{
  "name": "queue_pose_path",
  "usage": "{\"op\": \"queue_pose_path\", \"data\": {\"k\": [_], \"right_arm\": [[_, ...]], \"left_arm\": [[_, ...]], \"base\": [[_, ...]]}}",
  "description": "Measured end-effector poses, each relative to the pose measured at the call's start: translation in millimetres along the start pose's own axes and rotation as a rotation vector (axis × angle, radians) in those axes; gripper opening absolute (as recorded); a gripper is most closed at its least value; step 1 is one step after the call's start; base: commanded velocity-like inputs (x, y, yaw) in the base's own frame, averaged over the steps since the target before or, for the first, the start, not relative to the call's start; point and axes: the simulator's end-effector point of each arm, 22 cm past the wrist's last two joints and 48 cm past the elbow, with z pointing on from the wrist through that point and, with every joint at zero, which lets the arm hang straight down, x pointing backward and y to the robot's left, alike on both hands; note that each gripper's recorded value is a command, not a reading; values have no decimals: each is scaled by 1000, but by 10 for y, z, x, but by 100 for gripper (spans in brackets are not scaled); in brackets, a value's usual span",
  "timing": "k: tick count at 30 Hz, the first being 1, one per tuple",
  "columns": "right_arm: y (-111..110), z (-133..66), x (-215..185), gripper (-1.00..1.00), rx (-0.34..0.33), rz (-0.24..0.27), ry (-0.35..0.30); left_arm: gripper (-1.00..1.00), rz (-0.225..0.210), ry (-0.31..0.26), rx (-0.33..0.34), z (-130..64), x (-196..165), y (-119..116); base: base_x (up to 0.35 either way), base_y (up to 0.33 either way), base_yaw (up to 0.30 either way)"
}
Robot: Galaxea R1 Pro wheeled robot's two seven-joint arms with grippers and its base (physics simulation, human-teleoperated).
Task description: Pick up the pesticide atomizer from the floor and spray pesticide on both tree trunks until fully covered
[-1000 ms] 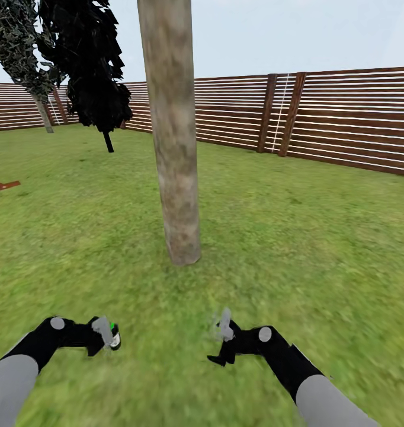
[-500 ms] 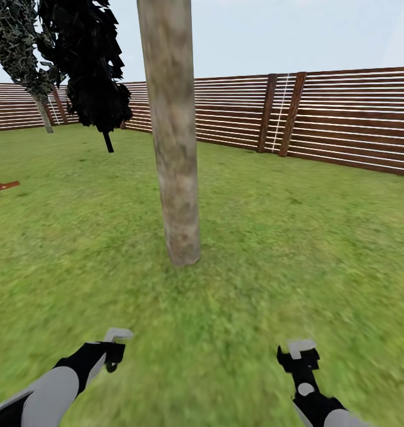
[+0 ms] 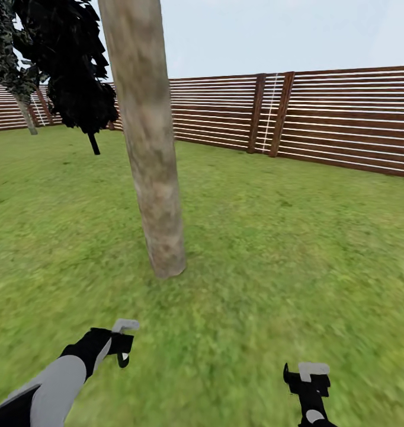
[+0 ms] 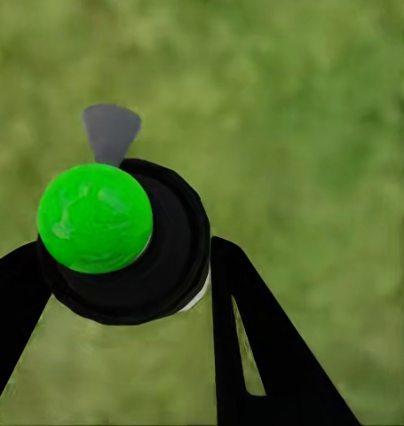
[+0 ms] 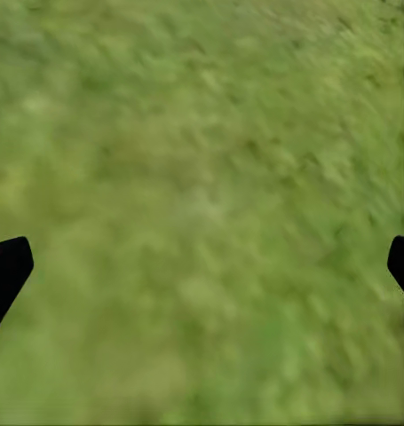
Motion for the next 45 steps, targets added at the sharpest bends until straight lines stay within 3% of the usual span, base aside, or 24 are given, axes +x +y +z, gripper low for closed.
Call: {"op": "queue_pose_path", "data": {"k": [4, 9, 14, 18, 22, 24, 26, 28, 30, 33, 35, 41, 43, 45], "right_arm": [[-4, -7, 20, 100, 2, 5, 5], [2, -9, 24, 100, 1, 5, 5], [10, -11, 25, 100, -1, 5, 6], [4, -11, 28, 100, 0, 5, 6], [4, -11, 31, 100, -1, 4, 6], [4, -12, 33, 100, -1, 4, 7], [3, -13, 35, 100, -1, 4, 7], [4, -13, 35, 100, -1, 4, 7], [4, -12, 32, 100, -1, 4, 6], [5, -11, 30, 100, -2, 4, 6], [6, -11, 31, 100, -3, 3, 6], [-7, -9, 29, 100, -1, 2, 5], [-7, -8, 29, 100, 0, 3, 5], [-6, -8, 28, 100, 0, 3, 5]], "left_arm": [[-100, 3, -61, -45, -90, -257, 200], [-100, 1, -79, -65, -130, -333, 319], [-100, 3, -94, -50, -141, -444, 212], [-100, 3, -146, -42, -238, -824, 139], [-100, -14, -170, -108, -450, -1147, 567], [-100, -5, -179, -88, -465, -1196, 499], [-100, 65, -178, -5, -430, -1261, 8], [-100, 108, -180, 24, -430, -1309, -228], [-100, 118, -179, 22, -442, -1328, -208], [-100, 113, -179, -48, -505, -1307, 296], [-100, 112, -181, -68, -533, -1301, 442], [-100, 125, -222, 46, -563, -1626, -449], [-100, 116, -208, 43, -630, -1739, -455], [-100, 106, -212, 5, -705, -1820, -212]], "base": [[322, 90, -296], [247, 188, -275], [26, 20, -85], [1, 1, -5], [0, 0, 0], [0, 0, 0], [0, 0, 67], [0, 0, 215], [0, 0, 225], [0, 0, 59], [-231, 0, 5], [-48, 0, 0], [-2, 0, -22], [-1, 0, -187]]}}
